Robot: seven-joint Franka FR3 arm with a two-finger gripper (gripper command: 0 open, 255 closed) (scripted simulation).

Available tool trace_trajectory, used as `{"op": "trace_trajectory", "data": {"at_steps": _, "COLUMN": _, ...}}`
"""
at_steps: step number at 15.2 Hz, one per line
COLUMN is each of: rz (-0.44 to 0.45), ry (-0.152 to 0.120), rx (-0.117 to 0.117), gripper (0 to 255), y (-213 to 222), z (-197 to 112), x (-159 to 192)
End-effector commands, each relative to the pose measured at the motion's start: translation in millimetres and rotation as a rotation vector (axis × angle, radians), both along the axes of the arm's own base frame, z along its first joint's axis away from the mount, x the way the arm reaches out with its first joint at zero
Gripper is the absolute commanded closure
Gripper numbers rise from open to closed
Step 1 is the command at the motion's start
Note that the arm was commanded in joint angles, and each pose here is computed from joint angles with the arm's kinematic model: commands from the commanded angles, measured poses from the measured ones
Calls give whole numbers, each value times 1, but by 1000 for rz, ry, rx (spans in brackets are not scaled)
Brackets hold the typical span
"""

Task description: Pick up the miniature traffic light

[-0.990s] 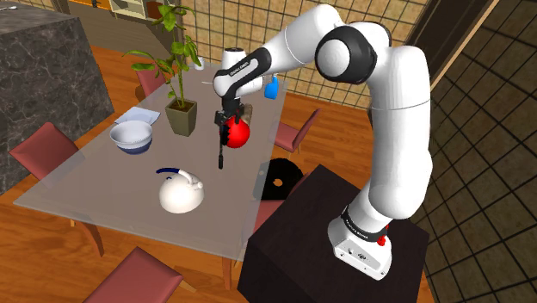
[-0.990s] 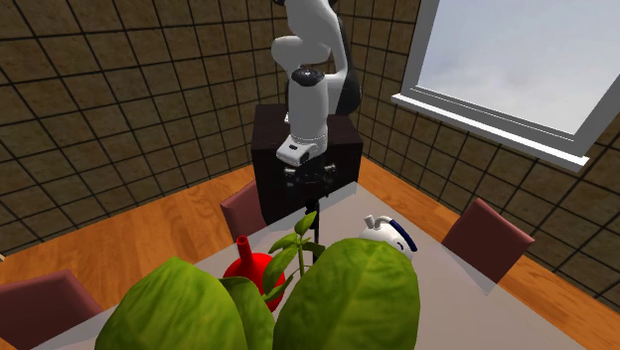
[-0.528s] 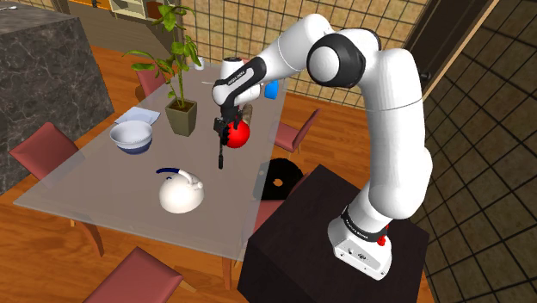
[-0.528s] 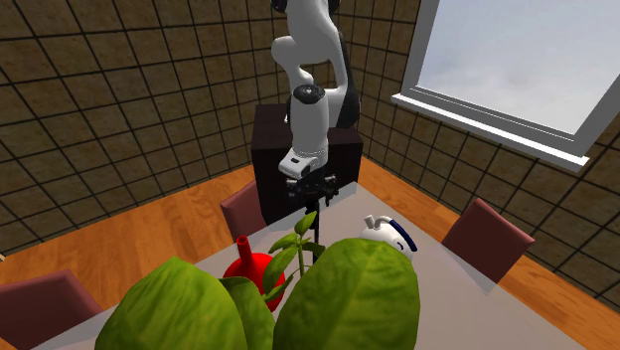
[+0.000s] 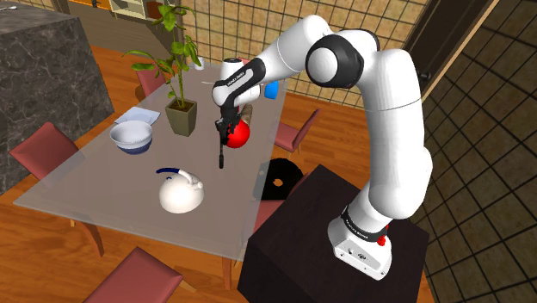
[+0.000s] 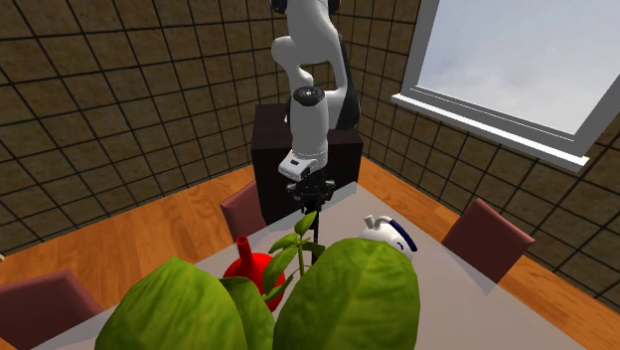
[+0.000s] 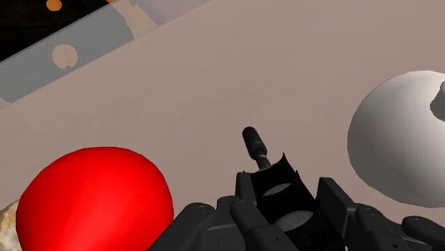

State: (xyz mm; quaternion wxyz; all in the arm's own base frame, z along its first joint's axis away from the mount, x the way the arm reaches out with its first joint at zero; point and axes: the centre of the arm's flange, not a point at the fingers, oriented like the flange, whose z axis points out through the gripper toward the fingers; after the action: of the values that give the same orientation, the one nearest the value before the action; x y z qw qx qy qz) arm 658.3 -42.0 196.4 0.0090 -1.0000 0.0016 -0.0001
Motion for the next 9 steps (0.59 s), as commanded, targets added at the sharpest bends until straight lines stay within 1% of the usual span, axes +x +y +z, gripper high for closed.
{"op": "trace_trajectory", "data": {"at_steps": 1, "rz": 1, "ry": 2, "rx": 1, "gripper": 255, "y": 1, "z": -1, "x": 0}}
{"op": "trace_trajectory", "data": {"at_steps": 3, "rz": 1, "ry": 2, "rx": 1, "gripper": 255, "y": 1, "z": -1, "x": -1}}
{"op": "trace_trajectory", "data": {"at_steps": 9, "rz": 1, "ry": 2, "rx": 1, "gripper": 255, "y": 1, "z": 31, "x": -1}}
